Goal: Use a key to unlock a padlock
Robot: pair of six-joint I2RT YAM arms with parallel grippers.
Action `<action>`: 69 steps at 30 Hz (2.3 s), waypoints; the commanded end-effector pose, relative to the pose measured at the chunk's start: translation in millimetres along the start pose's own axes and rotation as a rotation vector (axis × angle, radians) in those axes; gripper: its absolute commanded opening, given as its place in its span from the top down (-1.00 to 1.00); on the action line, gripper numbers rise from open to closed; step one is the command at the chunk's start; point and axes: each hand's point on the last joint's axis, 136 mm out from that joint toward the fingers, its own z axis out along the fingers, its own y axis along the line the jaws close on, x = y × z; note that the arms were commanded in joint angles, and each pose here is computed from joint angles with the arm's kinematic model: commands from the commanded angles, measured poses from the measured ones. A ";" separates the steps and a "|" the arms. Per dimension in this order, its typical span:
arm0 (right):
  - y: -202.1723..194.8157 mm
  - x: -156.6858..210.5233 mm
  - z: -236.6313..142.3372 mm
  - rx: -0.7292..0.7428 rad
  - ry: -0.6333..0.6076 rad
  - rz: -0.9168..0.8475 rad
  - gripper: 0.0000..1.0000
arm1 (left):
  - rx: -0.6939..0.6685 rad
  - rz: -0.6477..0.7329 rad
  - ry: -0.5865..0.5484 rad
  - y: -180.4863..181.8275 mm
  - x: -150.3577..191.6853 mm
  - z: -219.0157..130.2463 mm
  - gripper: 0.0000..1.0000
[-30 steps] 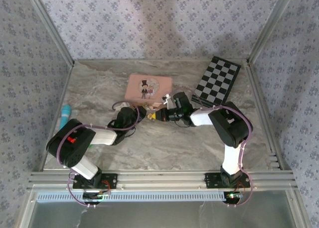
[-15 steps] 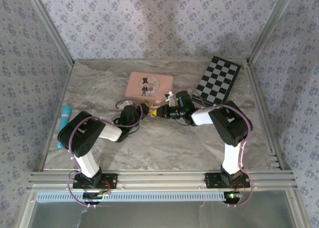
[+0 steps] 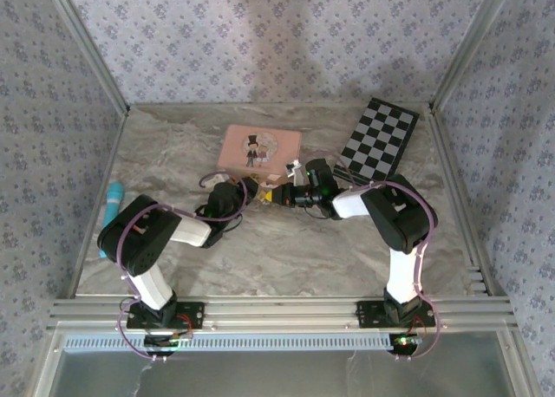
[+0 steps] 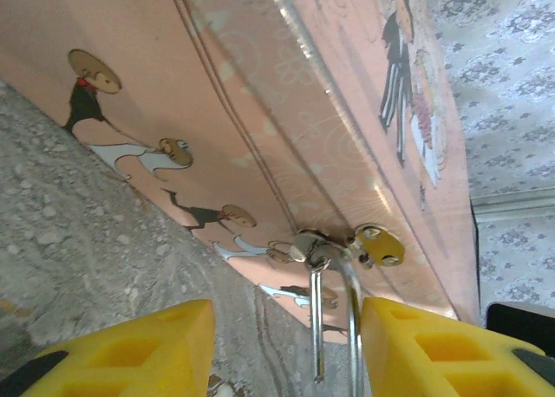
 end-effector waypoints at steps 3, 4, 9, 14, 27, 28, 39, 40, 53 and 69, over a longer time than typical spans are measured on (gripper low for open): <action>0.3 10.4 7.6 -0.009 0.051 -0.006 1.00 | 0.085 -0.013 -0.001 -23.3 -0.9 6.9 0.04; 0.0 11.7 8.2 -0.003 0.057 -0.010 1.00 | 0.091 -0.009 0.006 -25.6 -0.1 7.6 0.04; 1.4 10.4 7.9 -0.001 0.058 -0.022 1.00 | 0.071 -0.001 0.025 -20.8 4.7 10.4 0.11; 4.0 8.5 8.1 -0.004 0.058 -0.031 1.00 | 0.070 -0.003 0.046 -15.8 11.0 15.2 0.29; 12.8 4.3 1.0 -0.021 0.047 -0.031 0.94 | 0.065 -0.001 0.028 -11.3 8.5 21.4 1.00; 13.6 3.6 -1.1 -0.021 0.043 -0.030 0.87 | 0.064 -0.002 0.026 -11.3 7.9 22.1 1.00; -2.7 -22.9 -68.1 0.226 -0.102 0.097 -0.45 | 0.060 -0.008 -0.004 -10.4 -0.8 22.7 1.00; -9.9 -26.7 -74.2 0.282 -0.113 0.112 -0.46 | 0.059 -0.010 -0.007 -9.9 -1.3 22.5 1.00; -61.7 -83.3 -66.0 0.570 -0.252 0.112 -0.54 | 0.063 -0.038 -0.054 -13.7 -7.7 24.2 1.00; -101.3 -55.9 -52.2 0.638 -0.349 0.264 -0.07 | 0.068 -0.116 -0.251 1.3 -35.9 16.2 1.00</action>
